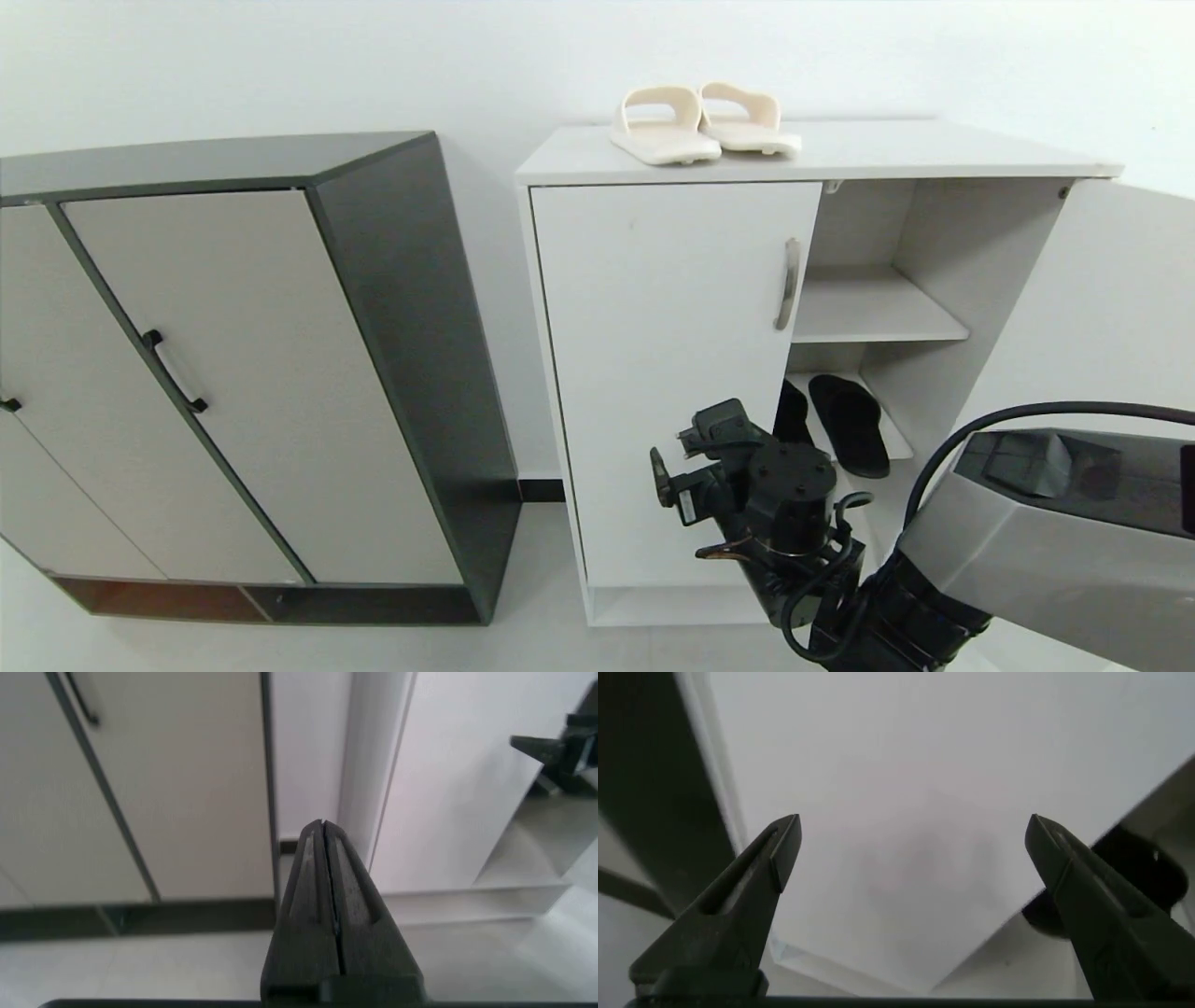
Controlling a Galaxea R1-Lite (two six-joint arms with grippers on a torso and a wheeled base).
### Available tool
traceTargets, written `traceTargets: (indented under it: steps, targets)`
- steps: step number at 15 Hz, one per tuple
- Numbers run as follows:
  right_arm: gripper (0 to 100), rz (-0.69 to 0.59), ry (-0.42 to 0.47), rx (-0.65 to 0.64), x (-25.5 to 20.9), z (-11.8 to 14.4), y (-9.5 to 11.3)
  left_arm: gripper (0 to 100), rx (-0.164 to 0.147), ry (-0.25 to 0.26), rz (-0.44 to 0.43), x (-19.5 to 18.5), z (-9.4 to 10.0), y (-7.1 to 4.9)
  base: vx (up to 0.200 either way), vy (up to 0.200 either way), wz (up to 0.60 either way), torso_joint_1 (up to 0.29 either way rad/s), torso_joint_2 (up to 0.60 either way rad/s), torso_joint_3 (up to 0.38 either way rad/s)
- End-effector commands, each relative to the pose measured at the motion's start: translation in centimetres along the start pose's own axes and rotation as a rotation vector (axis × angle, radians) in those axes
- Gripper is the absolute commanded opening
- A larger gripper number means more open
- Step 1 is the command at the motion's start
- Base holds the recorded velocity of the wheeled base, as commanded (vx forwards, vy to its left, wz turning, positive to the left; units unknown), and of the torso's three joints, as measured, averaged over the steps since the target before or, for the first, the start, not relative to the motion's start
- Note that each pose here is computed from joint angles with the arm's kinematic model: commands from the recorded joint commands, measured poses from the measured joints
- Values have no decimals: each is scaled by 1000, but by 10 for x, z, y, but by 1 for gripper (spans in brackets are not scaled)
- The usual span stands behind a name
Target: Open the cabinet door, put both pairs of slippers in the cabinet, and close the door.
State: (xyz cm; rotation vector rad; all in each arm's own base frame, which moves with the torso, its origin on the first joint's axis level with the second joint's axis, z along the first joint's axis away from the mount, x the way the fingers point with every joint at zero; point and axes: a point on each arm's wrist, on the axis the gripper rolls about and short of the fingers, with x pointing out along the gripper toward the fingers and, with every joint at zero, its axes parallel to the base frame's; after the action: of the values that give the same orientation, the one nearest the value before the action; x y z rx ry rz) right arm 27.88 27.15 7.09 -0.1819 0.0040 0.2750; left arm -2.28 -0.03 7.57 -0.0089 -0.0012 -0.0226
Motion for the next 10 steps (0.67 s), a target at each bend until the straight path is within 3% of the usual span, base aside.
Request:
traceTargets:
  steps: [1, 10]
  targets:
    - [100, 0, 4, -3, 0, -1, 0, 0, 0, 3, 1, 0, 0, 0, 0, 0, 0, 32, -520, -349]
    - [100, 2, 14, -28, -2, -5, -1, 0, -2, 3, 1, 0, 0, 0, 0, 0, 0, 132, -472, -335]
